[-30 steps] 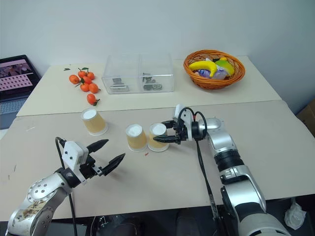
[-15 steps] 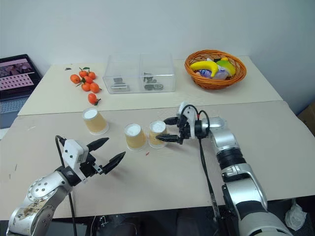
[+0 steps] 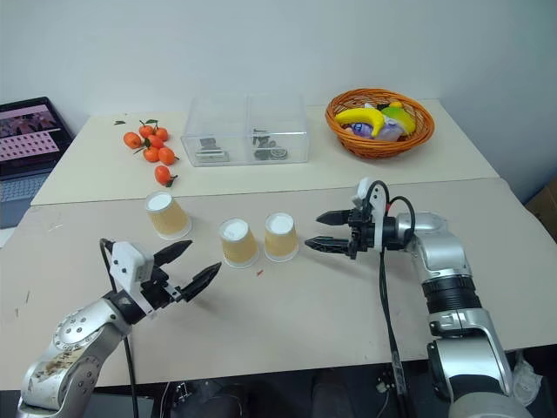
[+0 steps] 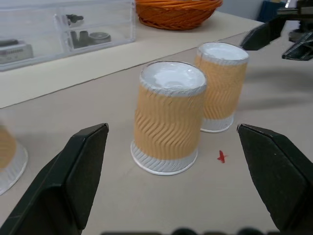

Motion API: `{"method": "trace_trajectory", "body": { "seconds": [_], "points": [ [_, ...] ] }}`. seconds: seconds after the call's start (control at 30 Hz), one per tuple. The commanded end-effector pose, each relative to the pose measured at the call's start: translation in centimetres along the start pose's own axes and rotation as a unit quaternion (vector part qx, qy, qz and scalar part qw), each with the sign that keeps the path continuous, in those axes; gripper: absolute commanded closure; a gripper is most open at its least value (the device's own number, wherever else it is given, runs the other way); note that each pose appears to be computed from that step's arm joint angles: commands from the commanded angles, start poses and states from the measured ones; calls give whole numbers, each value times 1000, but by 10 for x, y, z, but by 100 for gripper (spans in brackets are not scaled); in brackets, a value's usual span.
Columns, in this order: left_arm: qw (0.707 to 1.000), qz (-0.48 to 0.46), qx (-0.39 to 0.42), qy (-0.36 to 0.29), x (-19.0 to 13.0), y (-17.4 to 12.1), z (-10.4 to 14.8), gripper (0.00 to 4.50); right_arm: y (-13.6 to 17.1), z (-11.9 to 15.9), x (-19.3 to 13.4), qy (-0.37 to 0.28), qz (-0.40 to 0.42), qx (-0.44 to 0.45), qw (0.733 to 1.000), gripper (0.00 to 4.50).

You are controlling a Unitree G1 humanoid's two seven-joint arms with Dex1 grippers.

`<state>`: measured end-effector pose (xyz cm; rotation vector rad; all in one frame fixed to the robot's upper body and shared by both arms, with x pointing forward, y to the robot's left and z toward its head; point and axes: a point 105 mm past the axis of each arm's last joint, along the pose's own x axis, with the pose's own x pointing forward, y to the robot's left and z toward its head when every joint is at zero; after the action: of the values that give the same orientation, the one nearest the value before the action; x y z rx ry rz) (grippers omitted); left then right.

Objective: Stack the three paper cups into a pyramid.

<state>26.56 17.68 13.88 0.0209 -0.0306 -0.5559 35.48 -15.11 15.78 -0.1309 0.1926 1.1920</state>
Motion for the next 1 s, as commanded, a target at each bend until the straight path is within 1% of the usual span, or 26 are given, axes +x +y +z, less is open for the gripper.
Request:
{"method": "trace_trajectory", "body": {
  "seconds": [0.03,0.13,0.23,0.37,0.57,0.8,1.0],
  "points": [
    [997,72,-10,-13,-13,27,8,0,-3,22,-25,-37,-26,-21,999,4],
    [992,128,-13,-1,-24,52,5,0,8,33,-39,-51,-27,-34,998,4],
    [988,153,0,21,-25,66,0,0,23,36,-38,-57,-14,-38,998,4],
    [982,179,20,59,-20,82,-10,0,33,41,-33,-76,-22,-40,996,4],
    [983,163,40,67,-3,85,-9,0,48,53,-30,-100,-26,-50,993,4],
    [985,153,33,68,17,93,-7,0,50,47,-25,-92,-43,-52,993,4],
    [986,150,34,68,31,100,-3,0,52,48,-24,-100,-48,-50,993,4]
  ]
}}
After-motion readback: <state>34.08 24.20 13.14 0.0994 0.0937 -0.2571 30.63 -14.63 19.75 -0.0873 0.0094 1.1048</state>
